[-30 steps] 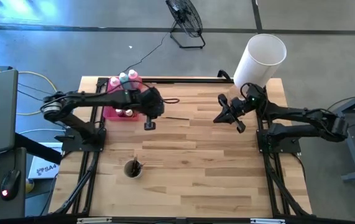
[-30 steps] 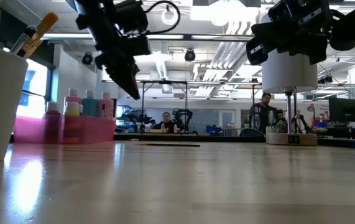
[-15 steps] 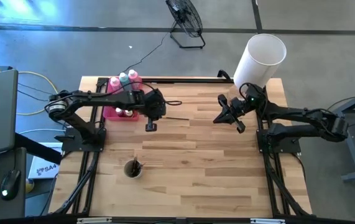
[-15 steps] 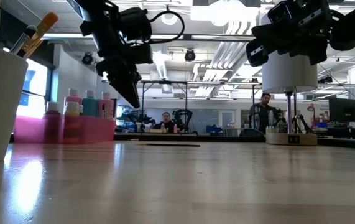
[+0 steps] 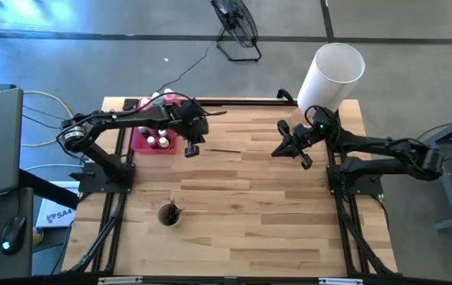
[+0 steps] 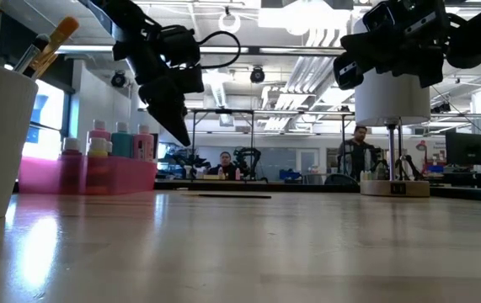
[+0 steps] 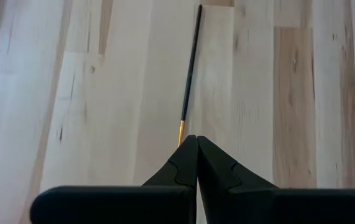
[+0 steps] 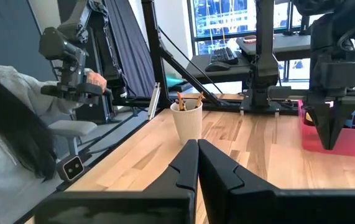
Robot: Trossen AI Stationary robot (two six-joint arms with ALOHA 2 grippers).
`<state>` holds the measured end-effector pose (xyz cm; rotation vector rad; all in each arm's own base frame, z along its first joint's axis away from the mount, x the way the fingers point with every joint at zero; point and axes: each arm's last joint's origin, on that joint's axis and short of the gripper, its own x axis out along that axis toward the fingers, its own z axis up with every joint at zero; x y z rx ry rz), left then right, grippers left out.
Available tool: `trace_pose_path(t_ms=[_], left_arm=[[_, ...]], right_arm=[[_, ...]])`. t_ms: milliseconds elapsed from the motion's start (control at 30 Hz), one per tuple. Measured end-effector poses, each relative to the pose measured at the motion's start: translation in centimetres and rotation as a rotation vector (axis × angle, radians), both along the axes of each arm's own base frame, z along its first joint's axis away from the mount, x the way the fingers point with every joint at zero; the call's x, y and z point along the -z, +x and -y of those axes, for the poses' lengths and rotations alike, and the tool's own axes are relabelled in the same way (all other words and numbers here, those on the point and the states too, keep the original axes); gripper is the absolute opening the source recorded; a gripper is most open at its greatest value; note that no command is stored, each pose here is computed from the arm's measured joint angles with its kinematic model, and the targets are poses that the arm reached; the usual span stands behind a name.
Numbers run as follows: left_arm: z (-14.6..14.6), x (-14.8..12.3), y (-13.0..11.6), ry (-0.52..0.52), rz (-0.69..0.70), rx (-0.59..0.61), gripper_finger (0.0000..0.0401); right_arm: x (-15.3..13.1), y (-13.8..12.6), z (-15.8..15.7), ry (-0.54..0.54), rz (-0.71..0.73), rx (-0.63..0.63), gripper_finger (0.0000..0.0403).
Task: Pick & Place Paint Supplies
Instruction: Put the gold paintbrush into the light brown cup
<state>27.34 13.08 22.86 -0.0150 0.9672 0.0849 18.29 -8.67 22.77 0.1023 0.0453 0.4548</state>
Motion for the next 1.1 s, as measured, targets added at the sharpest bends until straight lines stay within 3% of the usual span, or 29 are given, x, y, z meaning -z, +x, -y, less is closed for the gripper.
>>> trace_pose_path(t_ms=[1100], left_arm=[[-0.03, 0.02, 0.04, 0.007, 0.001, -0.004, 0.0000]], right_arm=[[-0.02, 0.00, 0.00, 0.000, 0.001, -0.002, 0.0003]])
